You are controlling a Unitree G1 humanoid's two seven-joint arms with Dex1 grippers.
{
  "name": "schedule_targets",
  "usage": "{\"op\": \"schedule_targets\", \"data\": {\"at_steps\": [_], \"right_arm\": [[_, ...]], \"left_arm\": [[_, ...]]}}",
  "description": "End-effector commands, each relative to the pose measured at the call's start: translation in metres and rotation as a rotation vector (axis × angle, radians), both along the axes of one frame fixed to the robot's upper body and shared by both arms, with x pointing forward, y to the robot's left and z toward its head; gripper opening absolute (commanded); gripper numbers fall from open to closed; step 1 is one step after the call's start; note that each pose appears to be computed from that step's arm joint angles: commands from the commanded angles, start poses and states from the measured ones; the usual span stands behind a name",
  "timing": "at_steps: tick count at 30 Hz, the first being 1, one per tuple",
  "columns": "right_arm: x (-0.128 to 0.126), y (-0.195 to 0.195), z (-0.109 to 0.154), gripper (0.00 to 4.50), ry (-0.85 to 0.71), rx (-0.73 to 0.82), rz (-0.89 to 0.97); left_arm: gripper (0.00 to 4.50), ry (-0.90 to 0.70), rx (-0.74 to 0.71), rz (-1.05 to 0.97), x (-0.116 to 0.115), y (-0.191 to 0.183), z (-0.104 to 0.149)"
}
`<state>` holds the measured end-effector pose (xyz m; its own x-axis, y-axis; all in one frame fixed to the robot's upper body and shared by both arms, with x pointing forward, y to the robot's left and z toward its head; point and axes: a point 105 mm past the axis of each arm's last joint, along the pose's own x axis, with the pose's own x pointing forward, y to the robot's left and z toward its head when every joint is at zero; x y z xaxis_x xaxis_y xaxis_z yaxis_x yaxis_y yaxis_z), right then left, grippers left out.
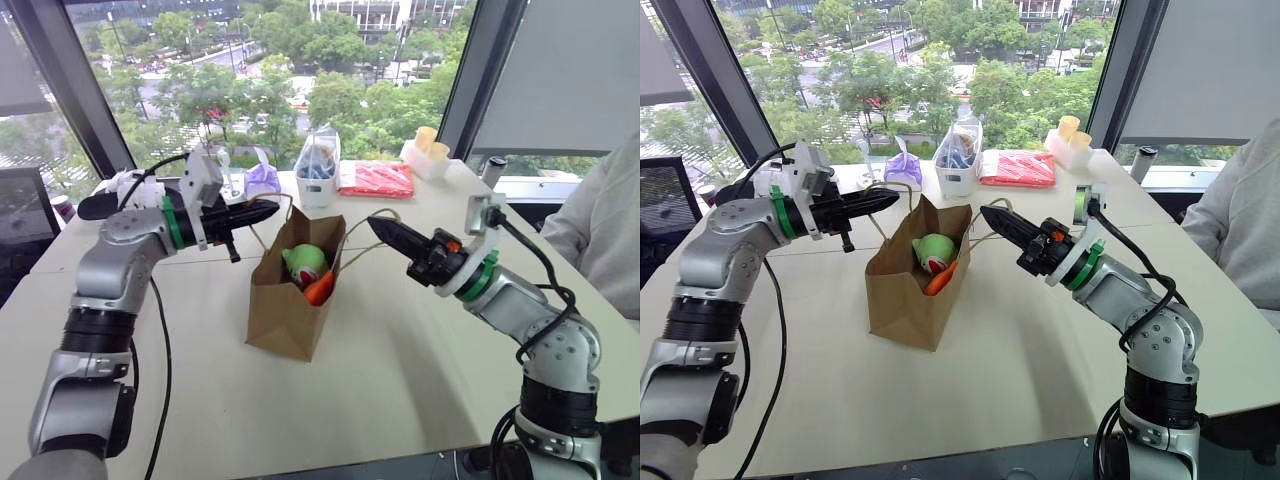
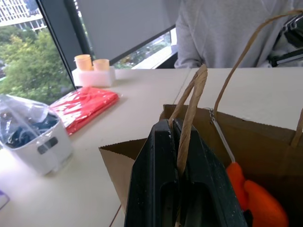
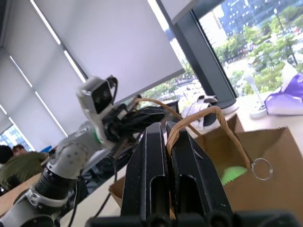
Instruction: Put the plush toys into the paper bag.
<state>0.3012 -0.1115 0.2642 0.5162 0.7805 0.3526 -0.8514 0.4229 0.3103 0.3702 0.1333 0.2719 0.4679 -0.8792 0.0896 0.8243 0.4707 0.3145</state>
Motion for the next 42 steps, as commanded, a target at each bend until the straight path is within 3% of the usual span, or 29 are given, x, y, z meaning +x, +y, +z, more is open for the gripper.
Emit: {"op": "schedule_targets", "data": {"at_steps": [1,4,8,9,11,18,21,25,29,33,38,40,42], "right_arm": [[-0.003,-0.006,0.032,0.05,-0.118,0.046,-0.035],[-0.003,-0.006,0.035,0.05,-0.121,0.060,-0.032],[-0.003,0.001,0.018,0.05,-0.070,0.034,-0.016],[0.000,0.002,0.012,0.30,-0.048,0.027,-0.028],[0.001,0.003,0.002,0.99,-0.025,-0.001,-0.039],[-0.001,-0.002,-0.017,4.50,0.007,-0.052,-0.063],[-0.002,-0.010,-0.025,4.50,0.003,-0.122,-0.107],[-0.040,-0.021,-0.021,4.50,0.008,-0.056,0.015],[-0.063,-0.016,-0.035,4.50,0.045,-0.116,0.075],[-0.058,-0.023,-0.041,4.50,0.085,-0.093,0.018],[-0.055,-0.007,-0.091,4.50,0.147,-0.362,0.009],[-0.049,0.002,-0.099,3.68,0.136,-0.379,0.013],[-0.046,0.010,-0.102,2.54,0.115,-0.384,0.026]], "left_arm": [[0.00,-0.082,-0.029,0.021,0.011,-0.007,0.013],[0.00,-0.096,-0.057,0.018,0.016,-0.010,0.017],[0.00,-0.060,-0.028,-0.017,0.014,-0.014,0.007],[0.27,-0.052,-0.019,-0.017,0.013,-0.013,0.005],[0.94,-0.027,-0.002,-0.026,0.012,-0.012,0.000],[4.33,0.015,0.010,-0.062,0.002,-0.013,-0.007],[4.47,0.023,-0.019,-0.036,0.002,-0.007,-0.005],[4.47,0.098,-0.102,-0.022,-0.012,0.020,0.008],[4.47,0.192,-0.124,0.002,-0.028,0.041,0.002],[4.47,0.240,-0.115,0.080,-0.039,0.057,-0.011],[4.47,0.310,-0.033,0.115,-0.065,0.058,-0.045],[4.50,0.320,-0.014,0.124,-0.071,0.053,-0.058],[4.50,0.319,-0.014,0.129,-0.073,0.049,-0.064]]}}
